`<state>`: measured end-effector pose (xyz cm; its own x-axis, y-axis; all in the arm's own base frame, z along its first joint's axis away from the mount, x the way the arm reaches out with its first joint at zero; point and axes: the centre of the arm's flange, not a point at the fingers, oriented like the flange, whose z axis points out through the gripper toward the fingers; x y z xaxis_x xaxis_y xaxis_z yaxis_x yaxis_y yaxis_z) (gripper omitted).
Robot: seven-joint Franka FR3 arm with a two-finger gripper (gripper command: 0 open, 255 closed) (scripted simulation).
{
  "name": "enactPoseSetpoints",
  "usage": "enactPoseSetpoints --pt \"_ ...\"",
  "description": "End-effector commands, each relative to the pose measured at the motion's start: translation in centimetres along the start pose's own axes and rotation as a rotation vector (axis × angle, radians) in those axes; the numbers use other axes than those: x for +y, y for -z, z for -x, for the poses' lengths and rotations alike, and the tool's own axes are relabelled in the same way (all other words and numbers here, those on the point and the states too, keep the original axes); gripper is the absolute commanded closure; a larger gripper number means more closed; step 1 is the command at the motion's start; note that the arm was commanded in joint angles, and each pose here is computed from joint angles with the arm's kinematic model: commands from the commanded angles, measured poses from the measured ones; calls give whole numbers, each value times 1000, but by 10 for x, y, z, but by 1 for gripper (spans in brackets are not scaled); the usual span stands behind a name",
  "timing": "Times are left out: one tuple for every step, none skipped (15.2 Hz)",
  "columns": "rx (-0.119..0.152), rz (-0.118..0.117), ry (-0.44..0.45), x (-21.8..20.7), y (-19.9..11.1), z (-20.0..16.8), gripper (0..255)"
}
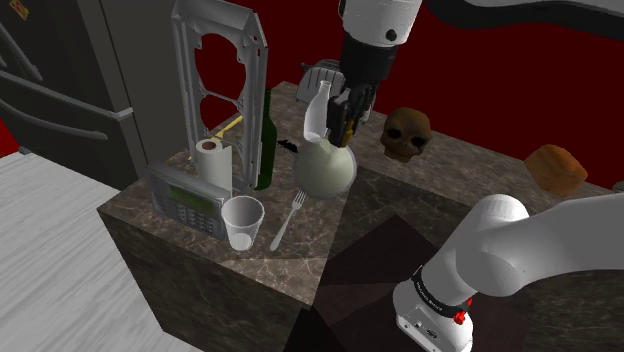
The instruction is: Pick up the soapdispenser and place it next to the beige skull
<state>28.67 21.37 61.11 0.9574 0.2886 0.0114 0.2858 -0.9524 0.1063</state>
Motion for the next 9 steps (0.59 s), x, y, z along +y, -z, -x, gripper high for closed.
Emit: enactPoseSetpoints --pt "0 0 0 2 11 0 255" --pt "0 0 0 2 16 0 255" --pt "0 0 0 3 21 -1 255" --pt "0 0 0 3 26 -1 255" --pt "0 0 0 4 32 -1 255" --pt "0 0 0 4 37 -1 255" --pt "0 0 0 5 41 -1 255" --pt "0 0 0 17 40 4 255" --pt "0 0 0 29 38 9 255"
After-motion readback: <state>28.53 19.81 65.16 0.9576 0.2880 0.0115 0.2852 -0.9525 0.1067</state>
